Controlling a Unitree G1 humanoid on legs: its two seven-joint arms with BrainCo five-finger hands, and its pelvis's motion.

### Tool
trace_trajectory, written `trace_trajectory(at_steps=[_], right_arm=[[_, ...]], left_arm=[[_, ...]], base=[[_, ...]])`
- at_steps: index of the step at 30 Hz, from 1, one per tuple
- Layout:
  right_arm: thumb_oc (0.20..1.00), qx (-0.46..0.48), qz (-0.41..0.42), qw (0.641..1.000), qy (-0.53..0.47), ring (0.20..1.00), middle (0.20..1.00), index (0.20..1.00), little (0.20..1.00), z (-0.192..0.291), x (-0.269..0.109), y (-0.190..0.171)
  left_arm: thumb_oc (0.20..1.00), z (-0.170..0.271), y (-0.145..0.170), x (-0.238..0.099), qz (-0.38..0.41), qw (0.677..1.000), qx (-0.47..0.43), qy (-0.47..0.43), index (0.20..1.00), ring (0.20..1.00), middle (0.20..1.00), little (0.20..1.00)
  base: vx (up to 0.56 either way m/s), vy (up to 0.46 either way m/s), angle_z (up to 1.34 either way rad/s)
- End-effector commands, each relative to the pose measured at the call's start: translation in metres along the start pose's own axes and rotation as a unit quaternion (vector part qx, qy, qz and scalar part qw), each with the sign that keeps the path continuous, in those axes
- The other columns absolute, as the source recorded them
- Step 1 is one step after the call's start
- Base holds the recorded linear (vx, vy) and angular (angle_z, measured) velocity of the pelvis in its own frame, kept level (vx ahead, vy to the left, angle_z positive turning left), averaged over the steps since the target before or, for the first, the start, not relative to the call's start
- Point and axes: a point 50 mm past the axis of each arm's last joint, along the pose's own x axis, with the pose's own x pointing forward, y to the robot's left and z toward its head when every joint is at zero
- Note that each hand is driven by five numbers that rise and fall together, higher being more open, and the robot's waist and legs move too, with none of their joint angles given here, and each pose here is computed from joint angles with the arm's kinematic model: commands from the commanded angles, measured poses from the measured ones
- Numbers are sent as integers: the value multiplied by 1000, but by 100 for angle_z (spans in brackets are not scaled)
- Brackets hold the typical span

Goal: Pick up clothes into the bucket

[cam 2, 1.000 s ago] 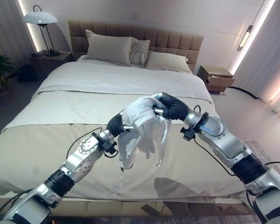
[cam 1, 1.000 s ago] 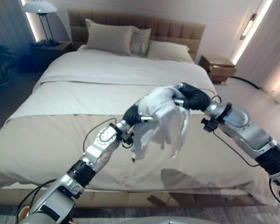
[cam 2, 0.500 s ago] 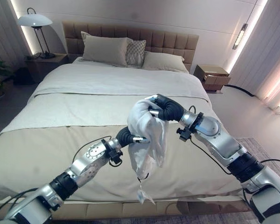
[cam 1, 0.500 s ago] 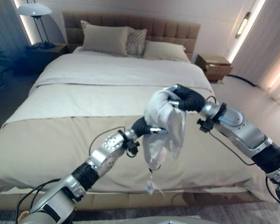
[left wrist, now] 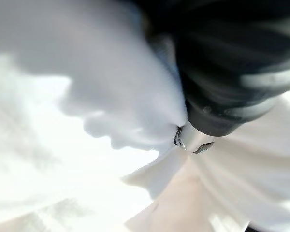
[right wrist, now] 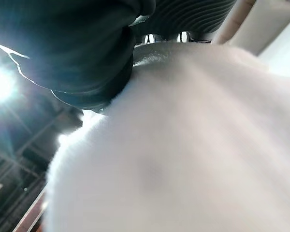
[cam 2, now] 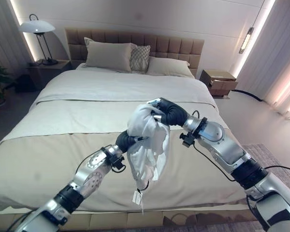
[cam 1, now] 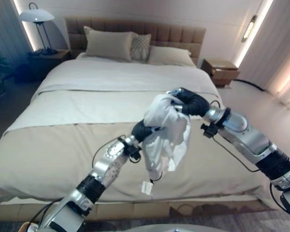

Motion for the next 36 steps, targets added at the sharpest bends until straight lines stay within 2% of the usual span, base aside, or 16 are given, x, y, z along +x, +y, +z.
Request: trace_trajectory(at_steps=[1, 2, 4, 5, 11, 12, 13, 20, 23, 24, 25, 26, 27, 32, 36], right_arm=[[307, -31, -58, 993, -99, 307, 307, 307, 307, 41, 2, -28], [1000, -30, -73, 992, -99, 1000, 1000, 1000, 1000, 38, -4, -31], [1000, -27, -78, 992, -100, 1000, 1000, 1000, 1000, 37, -6, -31], [1000, -22, -93, 991, -98, 1000, 1000, 1000, 1000, 34, -13, -32], [1000, -11, -153, 984, -89, 1000, 1000, 1000, 1000, 21, -33, -39], [1000, -11, -153, 984, -89, 1000, 1000, 1000, 1000, 21, -33, -39], [1000, -5, -180, 980, -85, 1000, 1000, 1000, 1000, 15, -42, -41], [1000, 15, -239, 968, -76, 1000, 1000, 1000, 1000, 0, -61, -41], [1000, -16, -268, 962, -54, 1000, 1000, 1000, 1000, -5, -71, -42], [1000, -46, -283, 957, -39, 1000, 1000, 1000, 1000, -7, -76, -42], [1000, -121, -299, 946, -3, 1000, 1000, 1000, 1000, -8, -82, -43], [1000, -122, -300, 946, -2, 1000, 1000, 1000, 1000, -8, -82, -43], [1000, -144, -326, 934, 23, 1000, 1000, 1000, 1000, -18, -85, -41], [1000, -152, -372, 915, 41, 1000, 1000, 1000, 1000, -34, -87, -34], [1000, -164, -376, 910, 52, 1000, 1000, 1000, 1000, -38, -90, -25]], left_arm=[[200, 7, 28, -18, 66, 998, 5, -16, 200, 200, 200, 200], [200, 5, 37, -35, 100, 995, 2, -20, 200, 200, 200, 200], [200, 5, 41, -44, 117, 993, 0, -24, 200, 200, 200, 200], [200, 10, 48, -63, 149, 988, 13, -35, 200, 200, 200, 200], [200, 40, 65, -111, 234, 962, 130, -61, 200, 200, 200, 200], [200, 40, 65, -111, 234, 962, 130, -60, 200, 200, 200, 200], [200, 49, 69, -127, 266, 949, 152, -74, 200, 200, 200, 200], [200, 60, 77, -161, 350, 915, 167, -112, 200, 200, 200, 200], [200, 69, 78, -178, 390, 890, 198, -127, 200, 200, 200, 200], [200, 73, 78, -186, 410, 875, 227, -119, 200, 200, 200, 200], [200, 77, 80, -191, 433, 855, 264, -111, 200, 200, 200, 200], [200, 76, 80, -191, 433, 855, 264, -111, 200, 200, 200, 200], [200, 76, 83, -191, 460, 833, 291, -104, 200, 200, 200, 200], [200, 78, 87, -182, 498, 798, 322, -109, 200, 200, 200, 200], [200, 75, 88, -162, 507, 789, 324, -122, 200, 200, 200, 200]], base=[[-3, -24, 6], [-9, -25, 10], [-11, -26, 13], [-12, -27, 14], [-4, -23, 8], [2, -17, 14], [2, -12, 11], [-2, -13, 15], [0, -32, 12], [-3, -75, 16], [-2, -63, 16], [-28, -96, 29], [-26, -64, 27], [-170, -98, 51], [-146, 9, 143]])
